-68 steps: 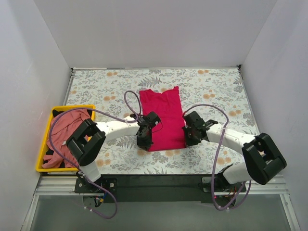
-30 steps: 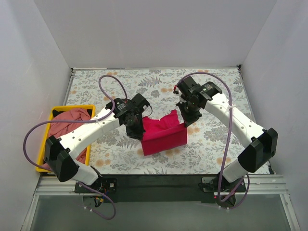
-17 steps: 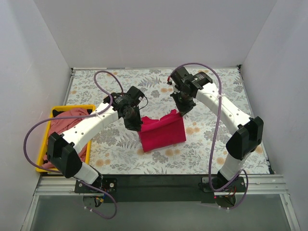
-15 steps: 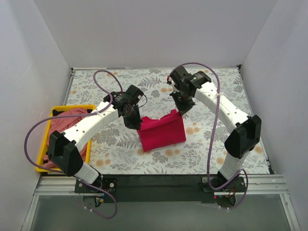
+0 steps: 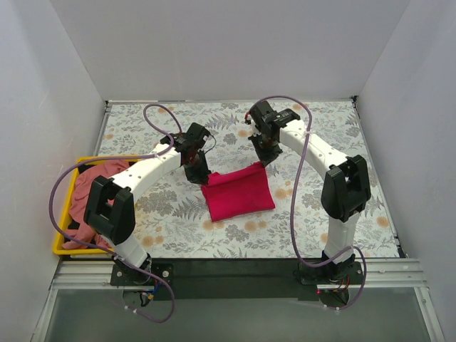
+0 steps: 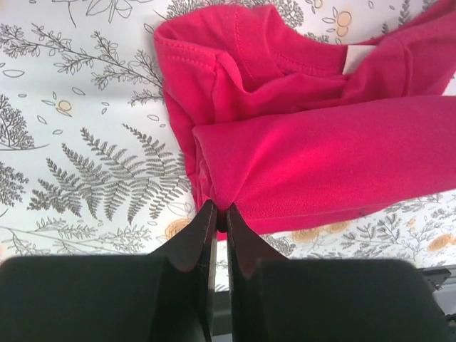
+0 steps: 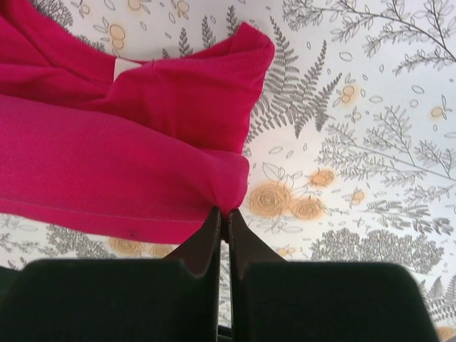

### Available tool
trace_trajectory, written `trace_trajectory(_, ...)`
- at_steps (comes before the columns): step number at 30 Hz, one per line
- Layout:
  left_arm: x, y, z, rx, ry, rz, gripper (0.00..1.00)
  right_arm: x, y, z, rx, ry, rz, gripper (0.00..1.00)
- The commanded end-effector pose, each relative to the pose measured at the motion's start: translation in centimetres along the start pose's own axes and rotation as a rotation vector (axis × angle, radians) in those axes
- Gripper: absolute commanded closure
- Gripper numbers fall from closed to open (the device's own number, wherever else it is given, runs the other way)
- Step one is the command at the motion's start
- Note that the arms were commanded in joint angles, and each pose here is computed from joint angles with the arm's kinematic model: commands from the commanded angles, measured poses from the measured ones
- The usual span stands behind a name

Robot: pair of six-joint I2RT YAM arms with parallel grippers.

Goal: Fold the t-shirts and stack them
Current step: Fold the tshirt

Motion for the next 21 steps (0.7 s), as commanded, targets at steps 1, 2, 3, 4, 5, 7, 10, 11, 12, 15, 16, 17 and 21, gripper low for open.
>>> trace_trajectory(1, 1.2, -1.0, 0.7, -0.023, 0.003, 0.019, 1.00, -1.3, -1.9, 1.4, -0.046, 0.017, -0.036, 0.99)
trace_trajectory(2, 1.6, -1.6, 0.7, -0.016, 0.011, 0.033, 1.00, -1.4, -2.5, 1.7, -0.055, 0.014, -0.037, 0.99)
trace_trajectory(3, 1.7, -1.9, 0.9, -0.020, 0.013, 0.036, 1.00, -1.6, -2.9, 1.8, -0.053, 0.010, -0.039, 0.99)
trace_trajectory(4, 1.8, -2.1, 0.9, -0.020, 0.019, 0.041, 1.00, -1.6, -3.3, 1.8, -0.056, 0.014, -0.038, 0.99)
trace_trajectory(5, 2.1, -2.5, 0.8, -0.015, 0.024, 0.049, 1.00, -1.8, -3.7, 1.8, -0.056, 0.011, -0.039, 0.99)
trace_trajectory(7, 2.2, -2.8, 0.9, -0.020, 0.033, 0.050, 1.00, -1.8, -4.4, 2.1, -0.061, 0.010, -0.037, 0.99)
trace_trajectory(10, 2.5, -3.5, 0.8, -0.017, 0.048, 0.059, 1.00, -1.9, -5.2, 2.2, -0.063, 0.013, -0.035, 0.99)
trace_trajectory(11, 2.6, -3.6, 0.9, -0.020, 0.054, 0.060, 1.00, -1.9, -5.6, 2.1, -0.057, 0.013, -0.032, 0.99)
trace_trajectory(12, 2.7, -3.9, 0.8, -0.014, 0.057, 0.060, 1.00, -1.9, -5.9, 2.0, -0.051, 0.012, -0.035, 0.99)
trace_trajectory(15, 2.7, -4.5, 0.7, -0.011, 0.060, 0.061, 1.00, -2.1, -6.7, 1.8, -0.045, 0.003, -0.036, 0.99)
trace_trajectory(16, 2.7, -4.7, 0.7, -0.007, 0.060, 0.066, 1.00, -2.2, -6.8, 1.8, -0.045, 0.000, -0.045, 0.99)
trace_trajectory(17, 2.6, -4.7, 0.7, -0.009, 0.060, 0.065, 1.00, -2.2, -6.8, 1.8, -0.043, -0.002, -0.045, 0.99)
trace_trajectory(21, 2.1, -3.8, 1.5, -0.037, 0.065, 0.044, 0.82, -1.9, -5.5, 2.5, -0.087, -0.027, -0.037, 0.77)
Point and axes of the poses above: each gripper's point midway between its finger pads, its own y axis back along the fingers, its own x axis along the line the jaws close on, z = x × y, the point moved 3 cm from there along y, back along the fingers, and after that the axes turned 2 degrees about -y, right-handed, at the moved point
